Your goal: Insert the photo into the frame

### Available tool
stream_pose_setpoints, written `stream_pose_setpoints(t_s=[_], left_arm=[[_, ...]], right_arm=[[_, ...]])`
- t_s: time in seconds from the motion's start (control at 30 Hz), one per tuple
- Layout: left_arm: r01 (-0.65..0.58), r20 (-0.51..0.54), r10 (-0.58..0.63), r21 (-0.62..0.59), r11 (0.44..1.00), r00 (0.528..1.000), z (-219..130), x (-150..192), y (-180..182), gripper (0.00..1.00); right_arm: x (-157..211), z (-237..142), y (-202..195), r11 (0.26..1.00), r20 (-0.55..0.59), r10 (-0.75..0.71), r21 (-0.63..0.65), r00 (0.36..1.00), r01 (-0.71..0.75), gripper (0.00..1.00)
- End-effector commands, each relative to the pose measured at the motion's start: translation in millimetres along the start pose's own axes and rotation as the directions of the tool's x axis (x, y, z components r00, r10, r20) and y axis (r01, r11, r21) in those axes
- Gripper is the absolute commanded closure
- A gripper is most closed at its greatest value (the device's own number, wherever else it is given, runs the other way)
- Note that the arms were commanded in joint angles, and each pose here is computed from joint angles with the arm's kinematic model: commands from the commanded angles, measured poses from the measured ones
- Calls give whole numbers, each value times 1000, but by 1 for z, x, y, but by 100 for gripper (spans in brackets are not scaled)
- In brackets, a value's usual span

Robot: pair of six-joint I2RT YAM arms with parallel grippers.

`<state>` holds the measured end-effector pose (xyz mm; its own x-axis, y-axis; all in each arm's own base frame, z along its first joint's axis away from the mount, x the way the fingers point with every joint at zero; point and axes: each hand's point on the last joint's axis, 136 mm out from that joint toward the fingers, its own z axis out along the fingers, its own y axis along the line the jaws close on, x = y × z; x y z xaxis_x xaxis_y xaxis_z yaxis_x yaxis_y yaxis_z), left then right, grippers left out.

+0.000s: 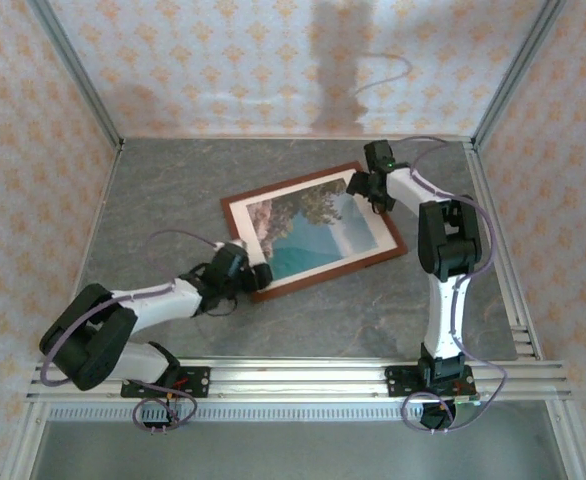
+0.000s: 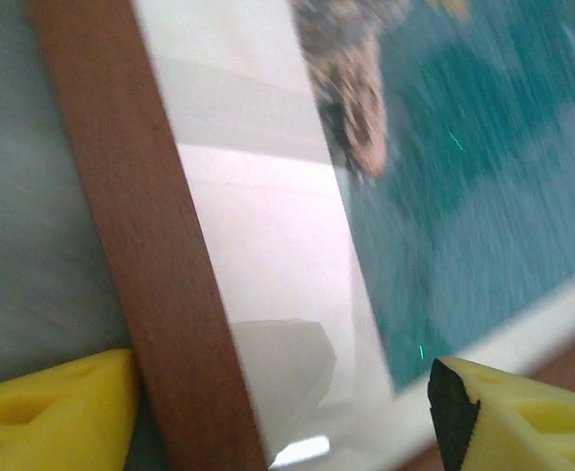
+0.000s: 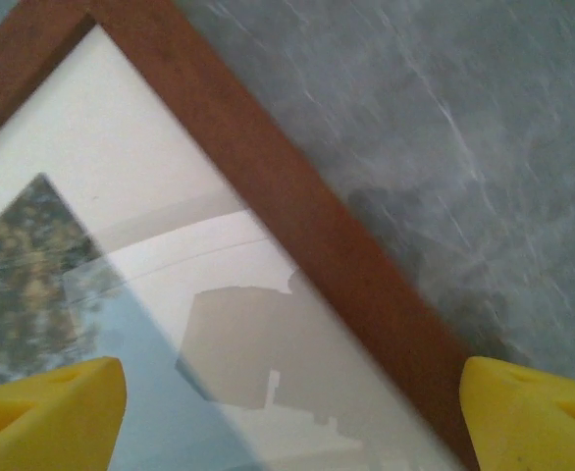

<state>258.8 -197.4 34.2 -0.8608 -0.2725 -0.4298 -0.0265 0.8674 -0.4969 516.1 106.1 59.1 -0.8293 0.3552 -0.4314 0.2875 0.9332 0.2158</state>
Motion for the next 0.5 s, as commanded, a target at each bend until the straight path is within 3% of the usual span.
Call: stream_pose_setpoints(t_s=[0.0, 0.1, 0.2, 0.47], left_arm=[[-27, -115, 36, 78, 997, 993, -10, 35, -23, 22], [-160, -20, 160, 31, 987, 987, -29, 9, -25, 17], [-270, 77, 273, -48, 962, 959, -45, -28, -29, 7], [-260, 130, 275, -124, 958, 952, -22, -134, -28, 3]], right_arm=[[-8, -22, 6, 994, -14, -95, 46, 995, 96, 11], [-23, -46, -10, 983, 38, -138, 127, 990, 132, 10], [-15, -71, -22, 978, 60, -155, 147, 986, 145, 8], [64, -124, -62, 994, 51, -86, 76, 995, 82, 5]])
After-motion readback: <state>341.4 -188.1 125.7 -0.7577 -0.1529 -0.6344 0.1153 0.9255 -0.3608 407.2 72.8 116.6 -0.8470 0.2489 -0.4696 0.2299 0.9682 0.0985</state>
